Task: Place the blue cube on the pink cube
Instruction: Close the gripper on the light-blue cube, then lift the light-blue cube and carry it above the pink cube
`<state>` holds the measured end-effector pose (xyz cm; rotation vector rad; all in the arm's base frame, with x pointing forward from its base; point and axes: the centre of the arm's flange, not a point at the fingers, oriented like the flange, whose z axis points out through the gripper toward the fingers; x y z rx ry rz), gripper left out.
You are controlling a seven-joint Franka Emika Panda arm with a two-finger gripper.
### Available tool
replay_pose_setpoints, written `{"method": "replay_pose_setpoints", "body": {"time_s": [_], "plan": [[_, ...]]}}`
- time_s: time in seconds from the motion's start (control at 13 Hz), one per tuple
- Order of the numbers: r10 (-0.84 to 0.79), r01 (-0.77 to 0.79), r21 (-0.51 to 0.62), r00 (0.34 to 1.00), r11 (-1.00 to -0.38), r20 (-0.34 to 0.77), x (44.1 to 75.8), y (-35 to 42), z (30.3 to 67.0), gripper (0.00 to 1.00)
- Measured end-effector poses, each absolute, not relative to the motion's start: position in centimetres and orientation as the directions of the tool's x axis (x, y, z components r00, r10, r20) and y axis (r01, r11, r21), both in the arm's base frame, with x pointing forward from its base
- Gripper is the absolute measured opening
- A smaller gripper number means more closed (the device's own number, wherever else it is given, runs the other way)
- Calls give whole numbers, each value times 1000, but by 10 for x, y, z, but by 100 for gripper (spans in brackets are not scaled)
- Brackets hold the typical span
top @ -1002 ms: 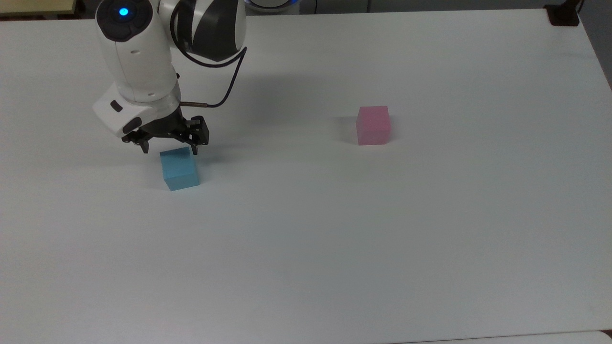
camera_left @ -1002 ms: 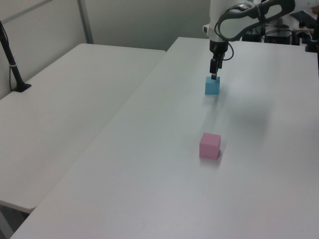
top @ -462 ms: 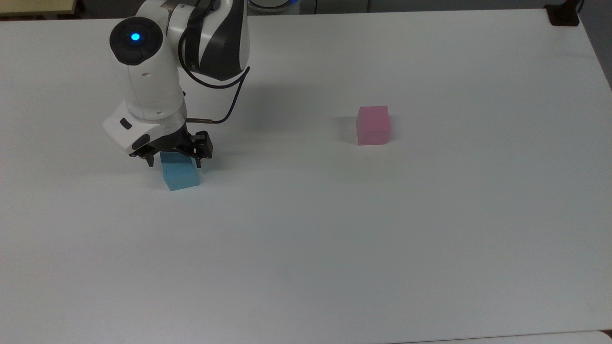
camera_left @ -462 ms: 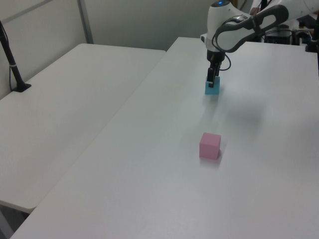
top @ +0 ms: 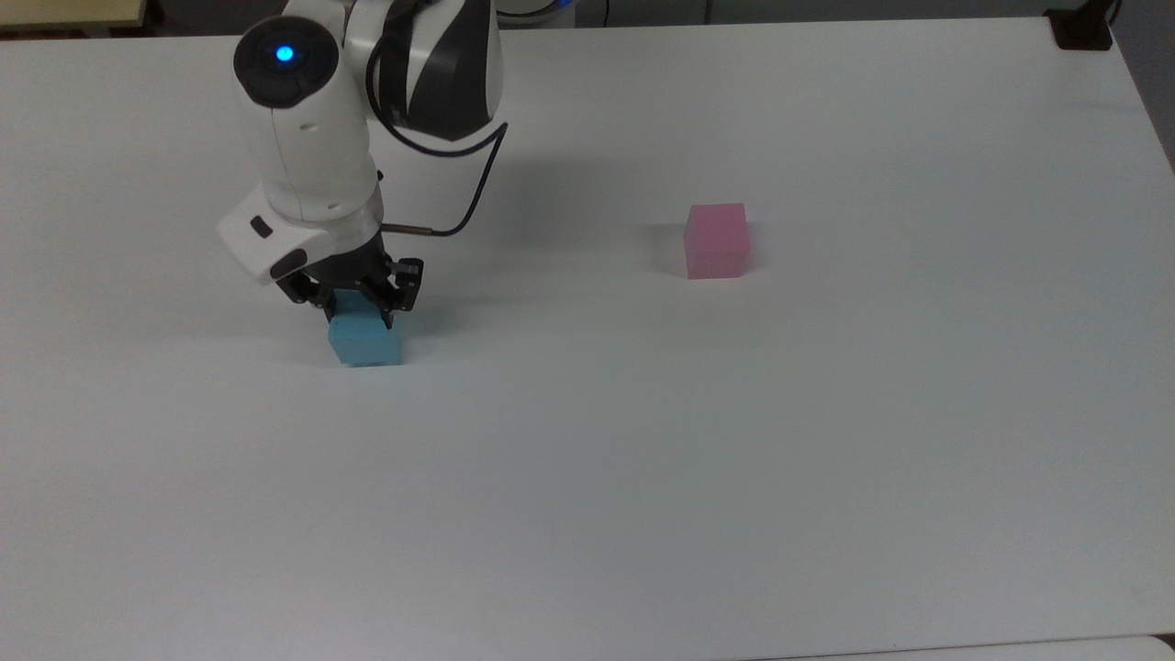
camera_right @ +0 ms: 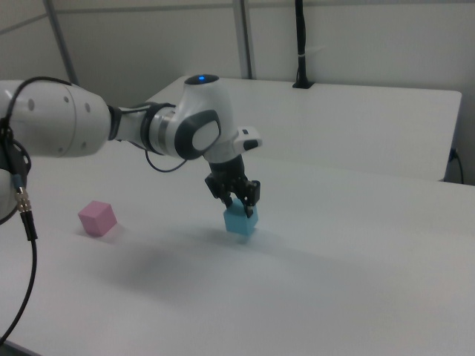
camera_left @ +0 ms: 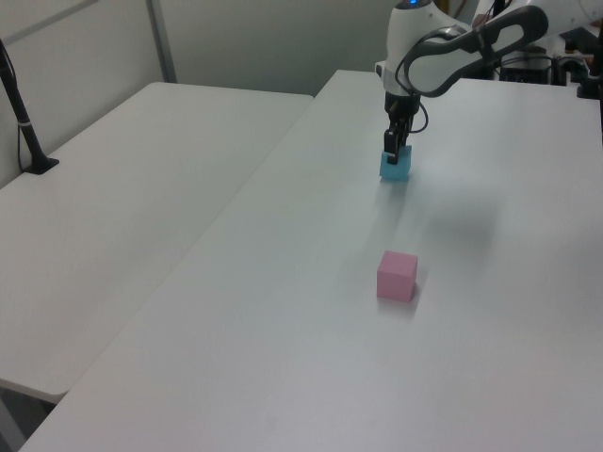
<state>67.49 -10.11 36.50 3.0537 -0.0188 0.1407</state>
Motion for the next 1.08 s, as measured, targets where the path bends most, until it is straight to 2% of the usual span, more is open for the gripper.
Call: {"method": "replay_pose_setpoints", "body": {"time_s": [0.23, 0.46, 0.62, 0.85, 1.08], "plan": [[33, 32, 41, 999, -999, 15, 650, -58, 437, 54], [72, 72, -7, 997, -997, -32, 608, 12, 517, 54], [39, 38, -18, 999, -999, -27, 591, 65, 539, 54], [0, -1, -20, 998, -1000, -66, 576, 137, 522, 54], [-27, -29, -25, 997, -999, -78, 573, 171, 501, 54]]}}
